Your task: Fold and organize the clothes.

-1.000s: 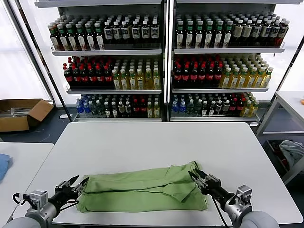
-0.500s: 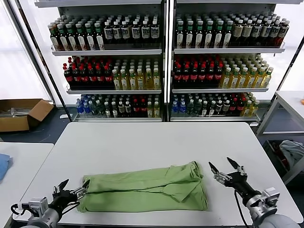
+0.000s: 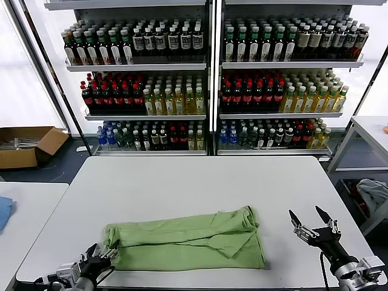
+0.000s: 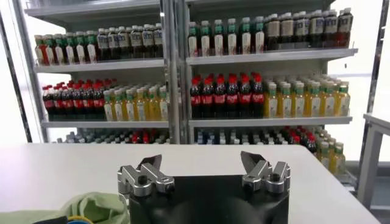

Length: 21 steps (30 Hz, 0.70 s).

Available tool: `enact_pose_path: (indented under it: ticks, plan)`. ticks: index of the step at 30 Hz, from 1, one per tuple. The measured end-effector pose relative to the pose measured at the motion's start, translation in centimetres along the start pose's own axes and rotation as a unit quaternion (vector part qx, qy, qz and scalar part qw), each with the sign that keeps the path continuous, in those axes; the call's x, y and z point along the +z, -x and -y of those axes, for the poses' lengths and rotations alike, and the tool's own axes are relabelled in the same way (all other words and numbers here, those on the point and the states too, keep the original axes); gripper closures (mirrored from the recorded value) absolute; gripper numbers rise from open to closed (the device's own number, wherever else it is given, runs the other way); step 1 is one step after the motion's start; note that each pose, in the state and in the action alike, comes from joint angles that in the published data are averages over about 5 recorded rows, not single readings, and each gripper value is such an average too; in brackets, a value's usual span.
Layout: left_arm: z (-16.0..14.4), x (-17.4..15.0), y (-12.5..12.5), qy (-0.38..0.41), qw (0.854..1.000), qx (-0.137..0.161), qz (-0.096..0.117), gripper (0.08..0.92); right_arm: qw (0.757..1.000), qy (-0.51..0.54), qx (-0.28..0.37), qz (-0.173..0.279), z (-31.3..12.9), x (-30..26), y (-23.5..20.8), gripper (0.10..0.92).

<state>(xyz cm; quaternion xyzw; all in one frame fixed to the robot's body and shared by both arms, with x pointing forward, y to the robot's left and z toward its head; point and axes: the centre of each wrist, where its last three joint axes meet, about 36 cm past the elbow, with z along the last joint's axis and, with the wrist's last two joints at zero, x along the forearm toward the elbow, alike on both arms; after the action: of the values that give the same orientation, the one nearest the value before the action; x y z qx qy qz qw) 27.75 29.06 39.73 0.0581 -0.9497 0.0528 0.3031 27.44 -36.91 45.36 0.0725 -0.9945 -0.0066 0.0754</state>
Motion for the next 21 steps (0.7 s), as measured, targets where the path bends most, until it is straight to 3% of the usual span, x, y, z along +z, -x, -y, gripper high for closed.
enact_pose_path:
  ticks: [11, 18, 21]
  plan:
    - [1.1, 0.7, 0.2, -0.016, 1.000, 0.003, -0.001, 0.682, 1.000, -0.006, 0.001, 0.013, -0.1, -1.1, -0.1, 0.200]
    - [0.0, -0.4, 0.8, -0.021, 1.000, 0.008, 0.014, 0.879, 1.000, -0.008, -0.002, 0.022, -0.3, -1.7, 0.0, 0.200]
    - [-1.5, -1.4, 1.3, -0.017, 1.000, 0.004, 0.026, 0.907, 1.000, -0.007, -0.004, 0.025, -0.5, -1.8, 0.1, 0.200]
